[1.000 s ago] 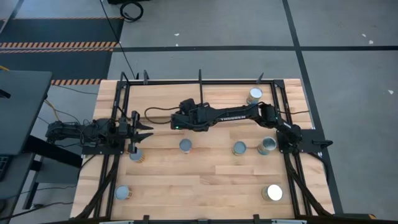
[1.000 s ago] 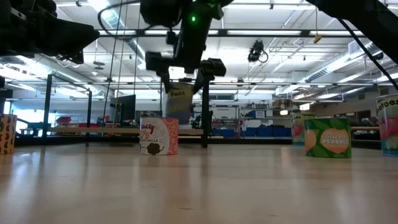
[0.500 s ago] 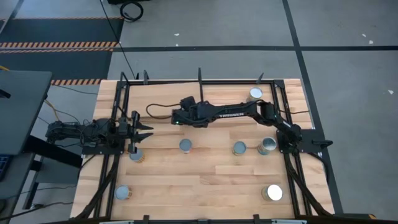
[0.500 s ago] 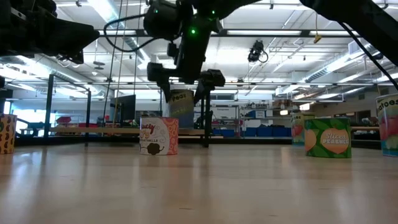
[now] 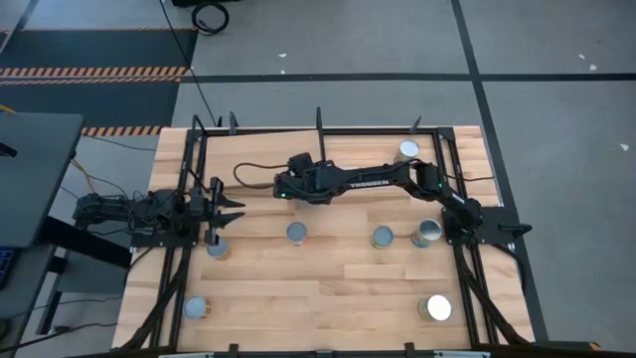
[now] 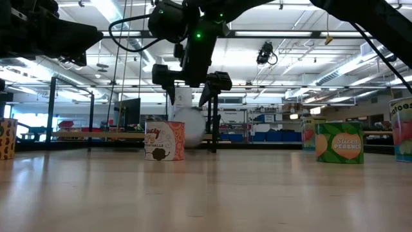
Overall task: Pick and place cans onto a shelf
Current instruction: Put the canned peas on the shelf
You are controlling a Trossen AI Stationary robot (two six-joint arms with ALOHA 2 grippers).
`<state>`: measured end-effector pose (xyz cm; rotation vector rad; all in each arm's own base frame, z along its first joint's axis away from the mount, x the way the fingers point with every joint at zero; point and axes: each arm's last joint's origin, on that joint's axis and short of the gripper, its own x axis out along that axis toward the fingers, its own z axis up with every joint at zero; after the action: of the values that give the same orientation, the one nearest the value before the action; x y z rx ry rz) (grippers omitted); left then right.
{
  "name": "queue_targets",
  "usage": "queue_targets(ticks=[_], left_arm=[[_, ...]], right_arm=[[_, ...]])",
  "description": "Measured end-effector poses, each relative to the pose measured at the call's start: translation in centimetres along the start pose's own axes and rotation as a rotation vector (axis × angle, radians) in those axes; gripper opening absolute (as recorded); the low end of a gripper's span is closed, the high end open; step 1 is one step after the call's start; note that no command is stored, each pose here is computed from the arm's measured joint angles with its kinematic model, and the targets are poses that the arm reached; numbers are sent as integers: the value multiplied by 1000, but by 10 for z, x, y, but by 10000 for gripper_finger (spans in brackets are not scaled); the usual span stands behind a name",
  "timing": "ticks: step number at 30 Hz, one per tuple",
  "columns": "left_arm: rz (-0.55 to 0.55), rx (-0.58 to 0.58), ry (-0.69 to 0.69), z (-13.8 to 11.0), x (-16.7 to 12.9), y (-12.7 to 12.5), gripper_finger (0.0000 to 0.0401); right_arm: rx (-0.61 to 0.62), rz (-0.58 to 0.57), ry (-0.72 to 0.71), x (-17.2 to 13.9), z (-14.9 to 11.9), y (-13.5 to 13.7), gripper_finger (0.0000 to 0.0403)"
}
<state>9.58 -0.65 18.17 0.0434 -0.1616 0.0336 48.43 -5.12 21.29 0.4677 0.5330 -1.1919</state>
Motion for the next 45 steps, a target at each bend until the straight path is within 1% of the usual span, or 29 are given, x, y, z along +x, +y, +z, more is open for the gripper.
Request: queue_targets(ticks=[3, 5, 8, 10, 12, 14, 16, 19, 21, 23, 25, 28, 31, 34, 38, 41, 43, 45], left_arm=[[0, 0, 0, 0, 0, 0, 105], [0, 0, 0, 0, 0, 0, 105], [0, 0, 0, 0, 0, 0, 105], [0, 0, 0, 0, 0, 0, 105], [0, 0, 0, 0, 0, 0, 105], [0, 0, 0, 0, 0, 0, 105], [0, 0, 0, 0, 0, 0, 105], [0, 0, 0, 0, 0, 0, 105], [0, 0, 0, 0, 0, 0, 105], [0, 0, 0, 0, 0, 0, 105], [0, 0, 0, 0, 0, 0, 105], [0, 0, 0, 0, 0, 0, 105], [0, 0, 0, 0, 0, 0, 105], [0, 0, 0, 0, 0, 0, 105], [0, 0, 0, 0, 0, 0, 105], [0, 0, 0, 0, 0, 0, 105], [0, 0, 0, 0, 0, 0, 105], [0, 0, 0, 0, 0, 0, 105]], right_arm=[[-40, 13, 9, -2, -1, 2, 347], [-107, 38, 28, -10, -3, 5, 346], [-260, 106, 63, -32, -4, 14, 346], [-392, 130, 89, -49, -7, 17, 346], [-571, 167, 128, -68, -10, 19, 346], [-798, 225, 178, -85, -14, 19, 346], [-1063, 286, 247, -97, -24, 15, 346], [-1509, 363, 376, -109, -39, 3, 346], [-1768, 382, 468, -115, -46, -7, 346], [-1972, 388, 525, -114, -52, -15, 346], [-2108, 399, 555, -111, -56, -19, 346], [-2263, 446, 531, -102, -65, -19, 346], [-2352, 531, 507, -97, -80, -16, 346], [-2460, 568, 507, -91, -94, -19, 346], [-2544, 562, 531, -78, -109, -26, 346], [-2586, 548, 498, -75, -116, -26, 346], [-2600, 565, 468, -76, -120, -24, 347], [-2600, 611, 437, -79, -123, -22, 347]])
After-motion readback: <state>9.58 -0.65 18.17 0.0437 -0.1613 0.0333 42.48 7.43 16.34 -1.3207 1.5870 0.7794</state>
